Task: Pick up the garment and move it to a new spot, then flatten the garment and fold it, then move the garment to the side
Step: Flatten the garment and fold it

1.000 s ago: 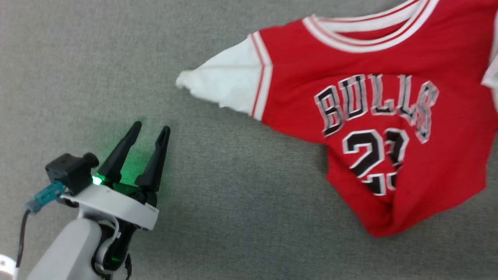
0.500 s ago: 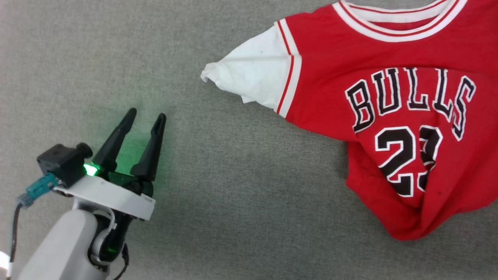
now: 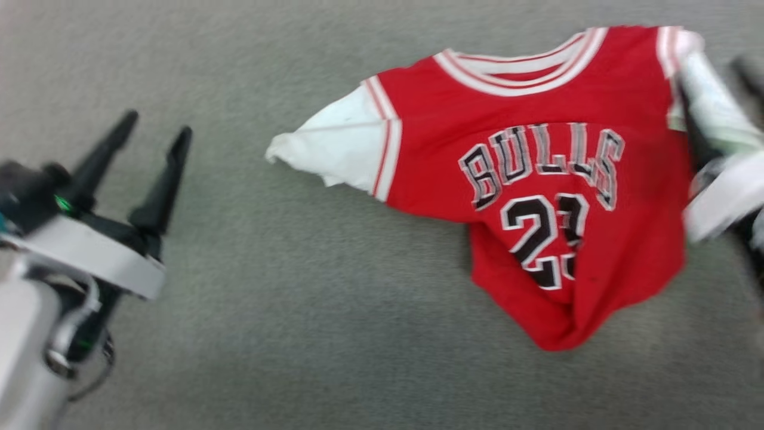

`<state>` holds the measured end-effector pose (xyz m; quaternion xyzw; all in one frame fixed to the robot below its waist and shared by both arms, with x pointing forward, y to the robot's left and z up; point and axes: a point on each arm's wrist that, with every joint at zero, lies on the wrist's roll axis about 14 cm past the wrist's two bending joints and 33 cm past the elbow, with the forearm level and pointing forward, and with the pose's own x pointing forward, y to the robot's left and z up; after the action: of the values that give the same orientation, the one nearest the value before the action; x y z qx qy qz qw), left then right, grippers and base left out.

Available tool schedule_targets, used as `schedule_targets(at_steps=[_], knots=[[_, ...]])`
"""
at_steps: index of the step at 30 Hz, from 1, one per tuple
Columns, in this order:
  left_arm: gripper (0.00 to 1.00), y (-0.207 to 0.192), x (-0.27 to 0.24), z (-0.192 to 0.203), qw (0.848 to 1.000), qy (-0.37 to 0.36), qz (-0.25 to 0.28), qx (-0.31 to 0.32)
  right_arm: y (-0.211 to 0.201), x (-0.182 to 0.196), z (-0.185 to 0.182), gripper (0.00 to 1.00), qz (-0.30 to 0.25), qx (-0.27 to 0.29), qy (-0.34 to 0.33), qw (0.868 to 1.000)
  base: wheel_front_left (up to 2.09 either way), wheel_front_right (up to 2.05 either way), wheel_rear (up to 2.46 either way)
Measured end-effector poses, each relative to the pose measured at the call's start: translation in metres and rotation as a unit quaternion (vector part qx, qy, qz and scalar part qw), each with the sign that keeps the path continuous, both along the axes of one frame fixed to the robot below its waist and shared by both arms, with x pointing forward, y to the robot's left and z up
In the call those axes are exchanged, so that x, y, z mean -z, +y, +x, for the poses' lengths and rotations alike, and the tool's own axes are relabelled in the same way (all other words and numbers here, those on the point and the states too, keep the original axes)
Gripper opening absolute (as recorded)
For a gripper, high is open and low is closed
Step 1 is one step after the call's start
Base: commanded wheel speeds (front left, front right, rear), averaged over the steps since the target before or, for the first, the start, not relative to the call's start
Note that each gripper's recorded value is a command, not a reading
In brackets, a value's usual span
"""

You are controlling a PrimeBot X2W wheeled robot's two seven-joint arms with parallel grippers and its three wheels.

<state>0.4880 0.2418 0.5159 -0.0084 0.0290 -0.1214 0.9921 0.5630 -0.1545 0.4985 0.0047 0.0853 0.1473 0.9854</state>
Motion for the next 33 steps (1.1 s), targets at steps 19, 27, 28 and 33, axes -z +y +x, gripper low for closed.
schedule_targets(at_steps=[19,27,28,33], knots=[[1.00,-0.107,-0.004,0.078,0.965,0.156,0.102,0.183,-0.016,-0.013,-0.146,1.00,0.076,0.083,-0.011,0.994,0.00,0.00,0.00],[1.00,-0.117,0.044,0.083,0.923,0.295,0.133,0.209,-0.027,-0.017,-0.160,1.00,0.069,0.109,-0.013,0.992,0.00,0.00,0.00],[1.00,-0.118,0.050,0.083,0.918,0.312,0.127,0.210,-0.028,-0.015,-0.162,1.00,0.069,0.111,-0.010,0.991,0.00,0.00,0.00],[1.00,-0.121,0.073,0.083,0.895,0.371,0.119,0.215,-0.030,-0.009,-0.164,1.00,0.063,0.117,0.000,0.991,0.00,0.00,0.00]])
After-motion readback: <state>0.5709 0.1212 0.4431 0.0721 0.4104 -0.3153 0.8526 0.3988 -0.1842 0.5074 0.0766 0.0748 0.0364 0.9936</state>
